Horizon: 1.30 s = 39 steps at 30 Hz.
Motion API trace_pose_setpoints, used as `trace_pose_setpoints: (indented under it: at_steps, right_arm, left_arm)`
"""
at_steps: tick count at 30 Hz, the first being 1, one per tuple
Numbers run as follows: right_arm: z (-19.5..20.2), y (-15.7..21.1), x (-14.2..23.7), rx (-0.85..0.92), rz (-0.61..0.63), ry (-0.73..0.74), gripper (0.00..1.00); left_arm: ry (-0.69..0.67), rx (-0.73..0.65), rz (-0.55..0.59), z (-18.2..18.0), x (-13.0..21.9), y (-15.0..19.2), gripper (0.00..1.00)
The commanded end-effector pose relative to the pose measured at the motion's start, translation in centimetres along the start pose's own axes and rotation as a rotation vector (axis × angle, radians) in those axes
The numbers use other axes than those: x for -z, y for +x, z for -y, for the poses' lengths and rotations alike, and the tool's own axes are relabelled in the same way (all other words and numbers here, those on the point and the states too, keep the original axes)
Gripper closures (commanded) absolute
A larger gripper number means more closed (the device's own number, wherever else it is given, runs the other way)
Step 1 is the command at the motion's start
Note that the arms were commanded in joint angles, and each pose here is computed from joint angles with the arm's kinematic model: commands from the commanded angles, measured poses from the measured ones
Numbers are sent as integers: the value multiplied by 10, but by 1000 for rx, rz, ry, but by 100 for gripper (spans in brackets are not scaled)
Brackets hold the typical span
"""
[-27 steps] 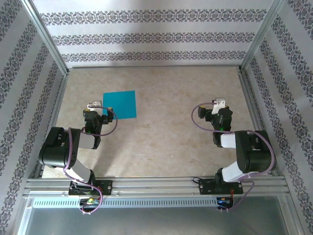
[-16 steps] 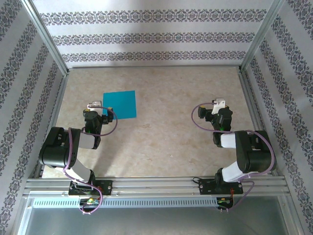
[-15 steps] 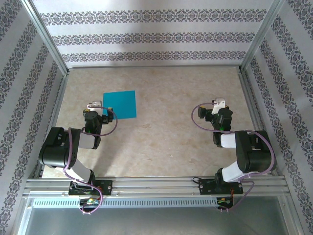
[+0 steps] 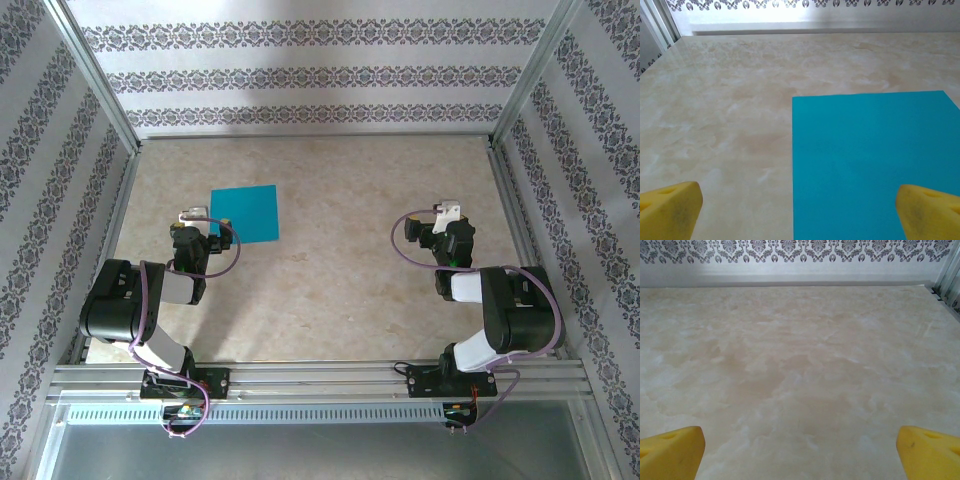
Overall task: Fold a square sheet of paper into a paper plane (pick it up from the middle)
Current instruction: Move the square sheet of paper to the center of the table.
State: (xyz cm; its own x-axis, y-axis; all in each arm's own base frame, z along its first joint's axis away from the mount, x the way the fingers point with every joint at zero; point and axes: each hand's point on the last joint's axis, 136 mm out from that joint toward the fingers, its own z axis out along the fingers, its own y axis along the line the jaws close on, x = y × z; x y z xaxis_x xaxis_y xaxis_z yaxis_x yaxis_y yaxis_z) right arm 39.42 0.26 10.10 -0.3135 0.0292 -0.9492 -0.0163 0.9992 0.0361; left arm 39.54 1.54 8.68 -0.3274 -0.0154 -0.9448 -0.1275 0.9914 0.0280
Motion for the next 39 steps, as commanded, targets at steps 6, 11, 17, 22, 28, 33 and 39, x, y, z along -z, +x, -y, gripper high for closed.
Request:
trace_pose_setpoints:
  at_steps: [6, 11, 17, 22, 28, 33, 39]
  right_arm:
    - [1, -19, 3, 13, 37, 56, 2]
    - [-8, -46, 22, 83, 19, 148, 2]
    - [-20, -74, 42, -99, -47, 117, 2]
    - [-51, -71, 46, -271, -187, -35, 2]
    - [-82, -51, 38, -396, -347, -174, 2]
    - [-84, -43, 30, -445, -388, -164, 2]
    - [-91, -38, 24, -468, -428, -184, 2]
  left_arm:
    - [4, -11, 57, -3, 7, -10, 1]
    - [-43, 4, 47, -13, 20, -35, 1]
    - [-36, 169, 61, -15, 44, -80, 1]
    - [100, 363, -102, 12, 48, -86, 1]
    - [460, 520, -274, 81, 34, -78, 0]
    - [412, 645, -456, 89, 1, -48, 0]
    - [258, 659, -654, 81, -32, -8, 0]
